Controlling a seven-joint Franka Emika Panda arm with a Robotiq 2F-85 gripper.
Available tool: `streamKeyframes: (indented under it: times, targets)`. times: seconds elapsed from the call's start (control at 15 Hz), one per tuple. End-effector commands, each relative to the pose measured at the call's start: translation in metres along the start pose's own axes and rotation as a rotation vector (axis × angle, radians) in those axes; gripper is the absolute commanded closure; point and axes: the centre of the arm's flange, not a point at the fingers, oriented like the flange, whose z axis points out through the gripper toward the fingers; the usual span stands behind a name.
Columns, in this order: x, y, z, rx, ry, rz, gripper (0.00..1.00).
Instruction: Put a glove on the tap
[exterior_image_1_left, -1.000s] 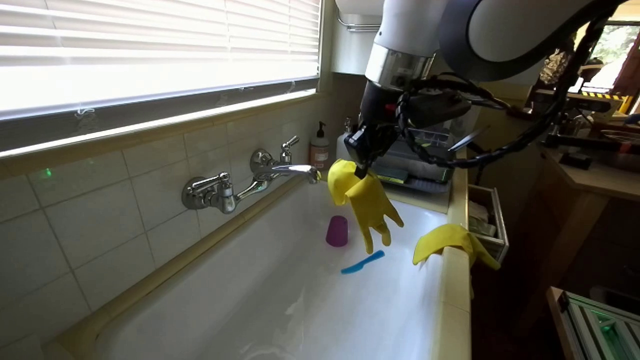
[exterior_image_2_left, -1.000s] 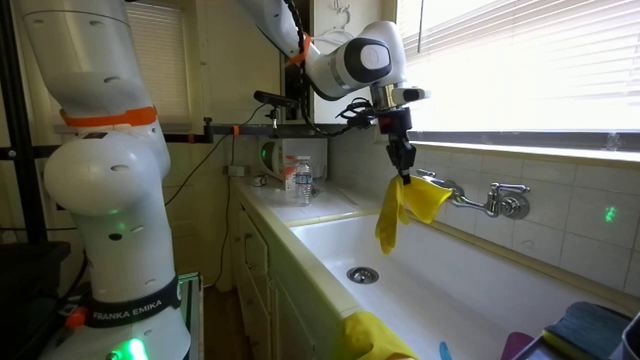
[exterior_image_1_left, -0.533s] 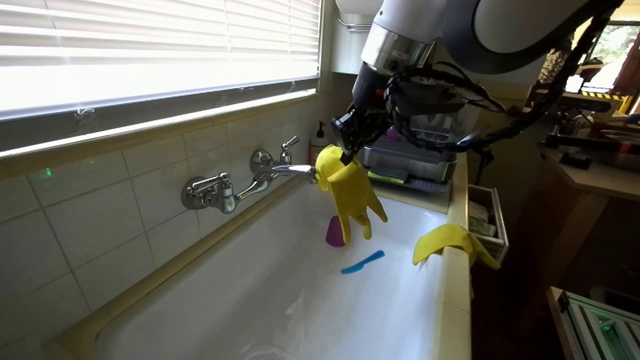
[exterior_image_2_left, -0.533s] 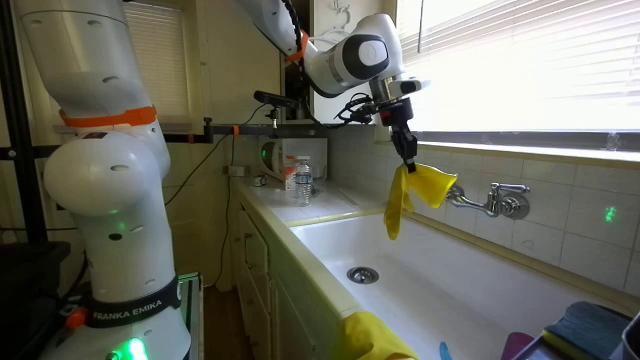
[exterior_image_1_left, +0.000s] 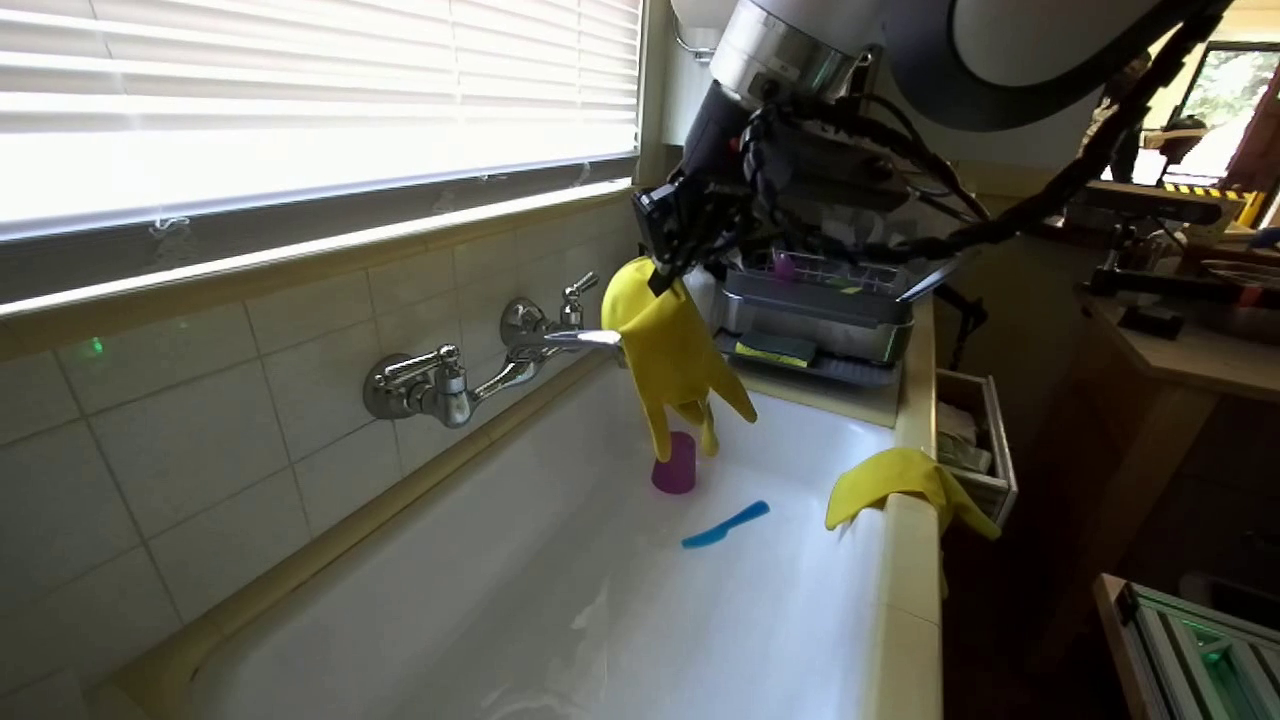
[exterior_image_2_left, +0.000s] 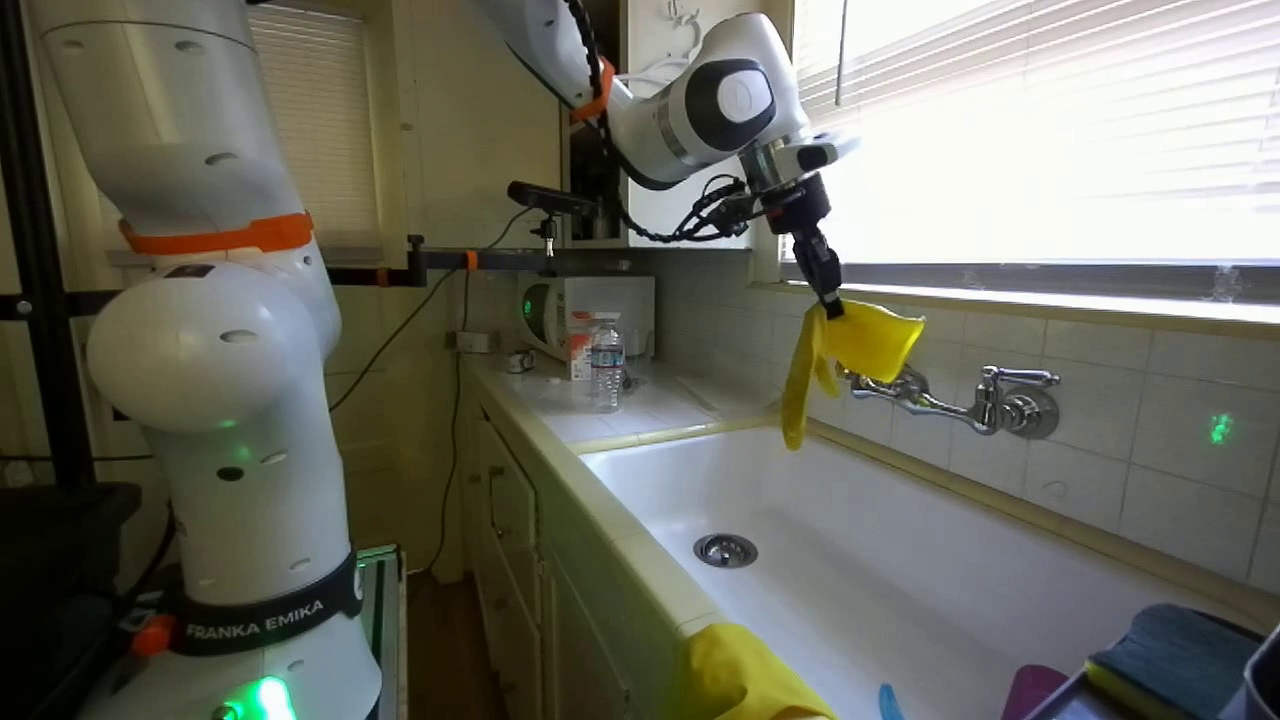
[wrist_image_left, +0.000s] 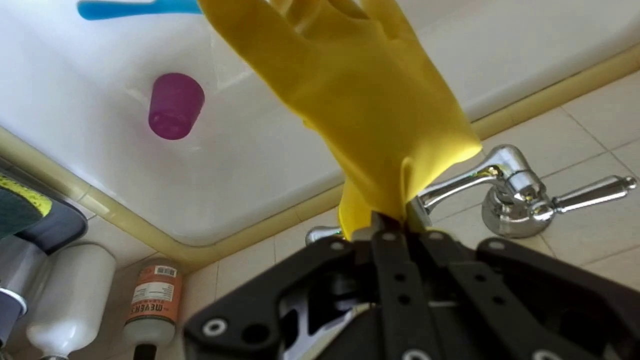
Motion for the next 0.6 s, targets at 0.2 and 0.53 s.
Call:
streamKeyframes:
  times: [0.2, 0.53]
  targets:
    - [0.006, -0.019, -0.002, 0.048, 0.15, 0.144, 0.99]
    - [0.007, -0.026, 0.007, 0.067, 0.198, 0.243, 0.99]
